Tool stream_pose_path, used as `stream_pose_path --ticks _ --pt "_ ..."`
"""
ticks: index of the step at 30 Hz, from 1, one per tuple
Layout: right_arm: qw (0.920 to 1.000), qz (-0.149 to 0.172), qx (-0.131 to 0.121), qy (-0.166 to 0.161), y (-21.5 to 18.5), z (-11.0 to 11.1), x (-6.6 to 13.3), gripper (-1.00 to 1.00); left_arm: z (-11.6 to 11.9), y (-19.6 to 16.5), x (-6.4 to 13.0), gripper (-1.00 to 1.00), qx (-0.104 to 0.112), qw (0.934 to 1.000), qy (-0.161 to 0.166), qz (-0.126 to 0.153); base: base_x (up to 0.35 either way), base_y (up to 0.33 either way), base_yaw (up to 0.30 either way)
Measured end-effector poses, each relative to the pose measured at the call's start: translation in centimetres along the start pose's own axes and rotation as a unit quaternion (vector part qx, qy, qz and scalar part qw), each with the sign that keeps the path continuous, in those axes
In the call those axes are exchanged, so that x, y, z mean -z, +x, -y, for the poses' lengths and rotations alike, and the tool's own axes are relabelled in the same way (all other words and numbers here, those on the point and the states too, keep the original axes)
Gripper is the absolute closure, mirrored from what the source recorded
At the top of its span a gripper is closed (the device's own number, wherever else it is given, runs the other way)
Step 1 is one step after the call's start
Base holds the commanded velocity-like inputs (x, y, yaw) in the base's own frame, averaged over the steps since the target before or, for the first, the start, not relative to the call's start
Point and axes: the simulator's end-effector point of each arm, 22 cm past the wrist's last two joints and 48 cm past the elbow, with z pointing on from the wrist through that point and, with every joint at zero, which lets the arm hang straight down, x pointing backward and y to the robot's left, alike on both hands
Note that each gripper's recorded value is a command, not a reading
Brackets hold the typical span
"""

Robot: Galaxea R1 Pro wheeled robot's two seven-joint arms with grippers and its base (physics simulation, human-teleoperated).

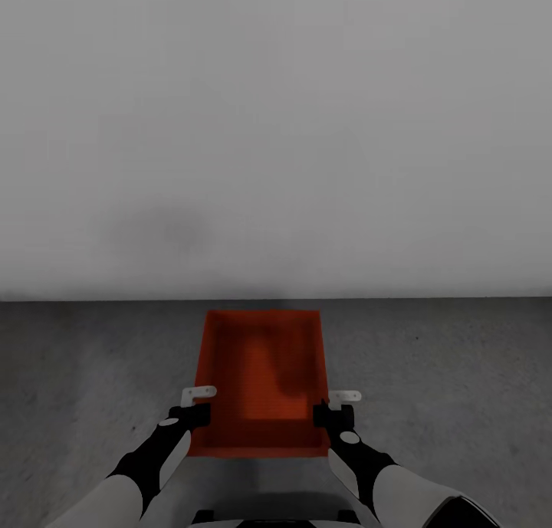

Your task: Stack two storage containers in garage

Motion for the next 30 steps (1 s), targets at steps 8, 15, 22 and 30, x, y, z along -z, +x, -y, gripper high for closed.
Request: stream_pose_path --ticks 8,15,22,30 --pt "1.0000 0.000 0.000 0.000 0.00 0.00 0.00 1.00 0.00 0.00 0.00 1.00 0.000 1.0000 0.000 0.000 0.000 0.000 0.000" --pt "1.0000 0.000 0.000 0.000 0.03 -0.01 0.00 1.00 -0.01 0.02 0.00 1.00 0.000 1.0000 0.000 0.000 0.000 0.000 0.000" --pt "1.0000 -0.001 0.000 0.000 0.12 0.00 -0.08 1.00 -0.01 0.10 -0.10 1.00 0.000 1.0000 0.000 -0.001 0.000 0.000 0.000" --pt "1.0000 -0.002 0.000 0.000 0.27 -0.04 -0.80 1.00 0.00 0.13 -0.84 1.00 0.000 1.0000 0.000 -0.002 0.000 0.000 0.000"
